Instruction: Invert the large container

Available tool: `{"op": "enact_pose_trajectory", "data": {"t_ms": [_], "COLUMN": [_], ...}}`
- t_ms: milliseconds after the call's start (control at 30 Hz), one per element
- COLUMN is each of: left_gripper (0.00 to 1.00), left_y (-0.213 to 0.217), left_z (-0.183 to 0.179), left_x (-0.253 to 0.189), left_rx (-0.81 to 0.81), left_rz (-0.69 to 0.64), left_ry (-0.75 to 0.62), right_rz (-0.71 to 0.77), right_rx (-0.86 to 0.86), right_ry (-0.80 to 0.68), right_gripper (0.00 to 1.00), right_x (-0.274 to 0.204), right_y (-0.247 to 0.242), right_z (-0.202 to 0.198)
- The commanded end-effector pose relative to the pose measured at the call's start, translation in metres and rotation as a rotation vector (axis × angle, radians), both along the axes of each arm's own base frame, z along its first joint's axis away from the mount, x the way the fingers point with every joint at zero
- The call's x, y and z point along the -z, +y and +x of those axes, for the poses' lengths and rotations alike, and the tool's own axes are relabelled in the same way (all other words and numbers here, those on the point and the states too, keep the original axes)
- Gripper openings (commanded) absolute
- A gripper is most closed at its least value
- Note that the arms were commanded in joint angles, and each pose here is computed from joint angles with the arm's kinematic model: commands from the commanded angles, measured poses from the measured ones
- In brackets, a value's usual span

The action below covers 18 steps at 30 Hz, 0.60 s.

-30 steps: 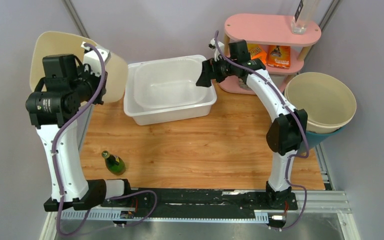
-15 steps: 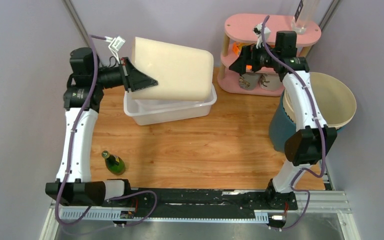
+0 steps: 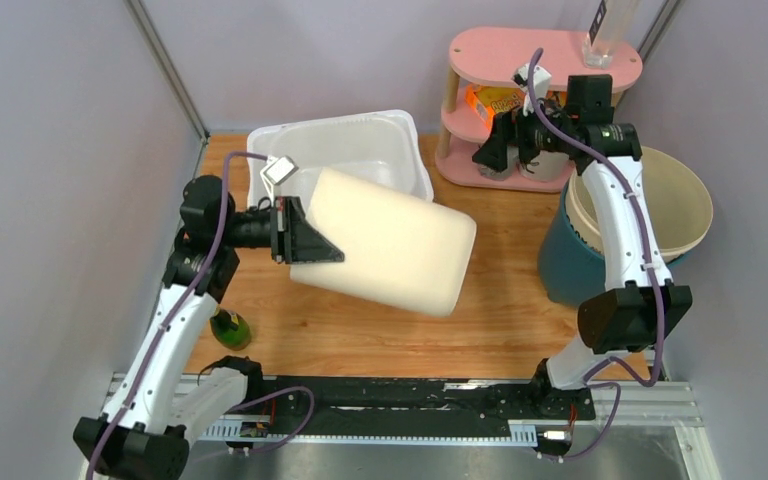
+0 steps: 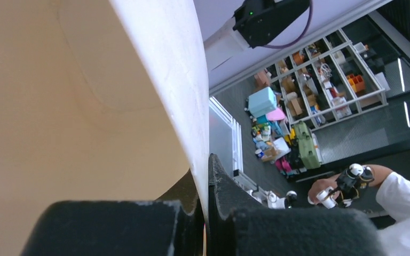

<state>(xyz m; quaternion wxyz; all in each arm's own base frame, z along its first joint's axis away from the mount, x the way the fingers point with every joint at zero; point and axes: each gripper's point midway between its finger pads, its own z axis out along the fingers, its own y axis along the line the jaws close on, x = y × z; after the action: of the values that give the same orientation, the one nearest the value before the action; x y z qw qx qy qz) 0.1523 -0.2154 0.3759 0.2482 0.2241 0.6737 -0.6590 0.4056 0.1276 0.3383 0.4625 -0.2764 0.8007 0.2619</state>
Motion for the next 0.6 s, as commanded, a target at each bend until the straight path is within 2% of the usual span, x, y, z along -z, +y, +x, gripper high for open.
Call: {"op": "enact_pose_trajectory", "data": {"t_ms": [0,133,333,567], "left_gripper": [0.00,0.00,0.00,0.00], "left_y": [0.005,0.006,0.005,0.004], "left_z": [-0.017,-0.019,0.000,0.028], "left_x": [0.032,0.079,0.132,0.172], "left_rx": [-0.011,-0.035,-0.150,-0.270], "left_rz": [0.023,0.055,0.096,0.118], "left_ry": [0.024,0.109,0.196,0.265], "right_rz": [0.072,0.158,0.408,0.435], "right_rx": [-0.020,0.045,-0.065,-0.081], "right_ry": [0.175,0.287,0.611,0.817], "right_gripper": [0.96,1.00,1.00,1.00], "right_x": [0.016,0.025,0.049,0.109], "right_y": [0.004,-0.010,0.017,0.025], "right_z": [-0.052,-0.073,-0.128,-0.153]}}
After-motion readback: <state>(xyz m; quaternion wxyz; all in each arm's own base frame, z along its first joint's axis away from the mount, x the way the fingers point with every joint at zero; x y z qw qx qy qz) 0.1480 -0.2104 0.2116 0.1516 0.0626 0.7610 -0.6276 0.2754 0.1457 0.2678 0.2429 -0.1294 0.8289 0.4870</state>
